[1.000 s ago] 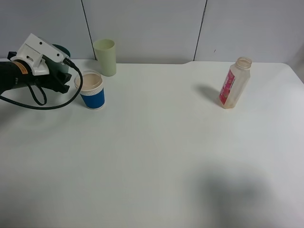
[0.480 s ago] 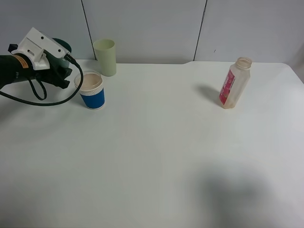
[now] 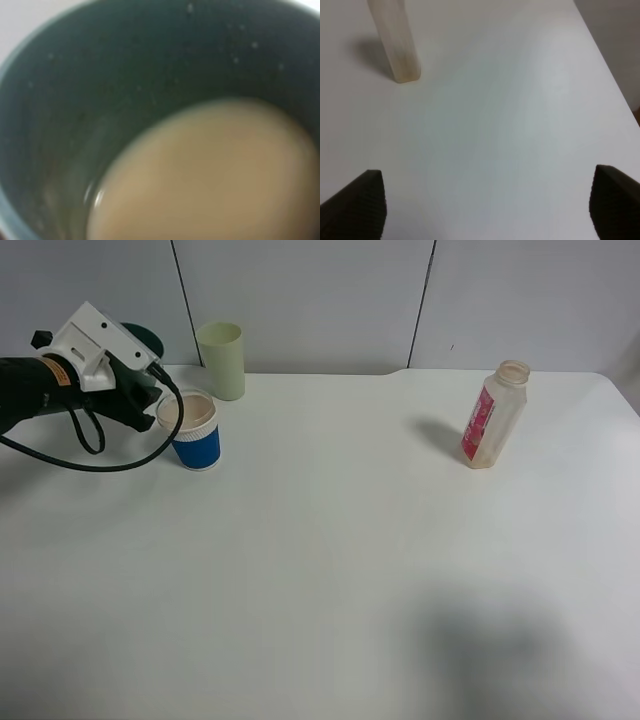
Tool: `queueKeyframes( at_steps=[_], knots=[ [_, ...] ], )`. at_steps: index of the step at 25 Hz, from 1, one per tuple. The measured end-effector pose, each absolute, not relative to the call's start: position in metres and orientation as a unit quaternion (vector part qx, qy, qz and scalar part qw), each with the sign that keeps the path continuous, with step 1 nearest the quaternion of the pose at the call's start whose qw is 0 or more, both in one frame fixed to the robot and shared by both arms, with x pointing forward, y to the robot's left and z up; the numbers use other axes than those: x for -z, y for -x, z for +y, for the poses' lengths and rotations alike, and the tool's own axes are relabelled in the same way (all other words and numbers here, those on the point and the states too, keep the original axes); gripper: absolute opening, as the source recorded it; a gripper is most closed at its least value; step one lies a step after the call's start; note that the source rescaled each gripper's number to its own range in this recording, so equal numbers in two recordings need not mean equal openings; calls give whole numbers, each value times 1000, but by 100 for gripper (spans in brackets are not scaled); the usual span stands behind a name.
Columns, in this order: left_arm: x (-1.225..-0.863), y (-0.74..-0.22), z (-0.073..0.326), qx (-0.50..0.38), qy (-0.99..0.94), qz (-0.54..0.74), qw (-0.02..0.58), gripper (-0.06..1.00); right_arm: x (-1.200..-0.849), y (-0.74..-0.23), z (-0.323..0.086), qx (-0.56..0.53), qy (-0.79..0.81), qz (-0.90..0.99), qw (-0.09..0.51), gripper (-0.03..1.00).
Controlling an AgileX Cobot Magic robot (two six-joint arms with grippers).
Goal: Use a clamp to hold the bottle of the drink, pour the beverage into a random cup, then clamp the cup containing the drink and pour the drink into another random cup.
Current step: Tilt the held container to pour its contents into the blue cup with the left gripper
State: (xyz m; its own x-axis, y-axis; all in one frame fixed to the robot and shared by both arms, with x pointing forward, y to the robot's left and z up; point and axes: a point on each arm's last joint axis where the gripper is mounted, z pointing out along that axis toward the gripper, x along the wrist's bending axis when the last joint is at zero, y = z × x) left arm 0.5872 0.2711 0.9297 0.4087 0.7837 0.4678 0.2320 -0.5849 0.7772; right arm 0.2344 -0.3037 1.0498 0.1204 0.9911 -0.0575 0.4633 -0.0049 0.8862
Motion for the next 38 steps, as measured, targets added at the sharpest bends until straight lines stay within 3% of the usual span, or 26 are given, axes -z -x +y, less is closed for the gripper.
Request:
queueKeyframes(
  at_steps=[38],
  knots=[
    [-937, -596, 271, -463, -795, 265, 288, 0, -1050, -234, -304, -326, -629, 578, 405, 67]
  ],
)
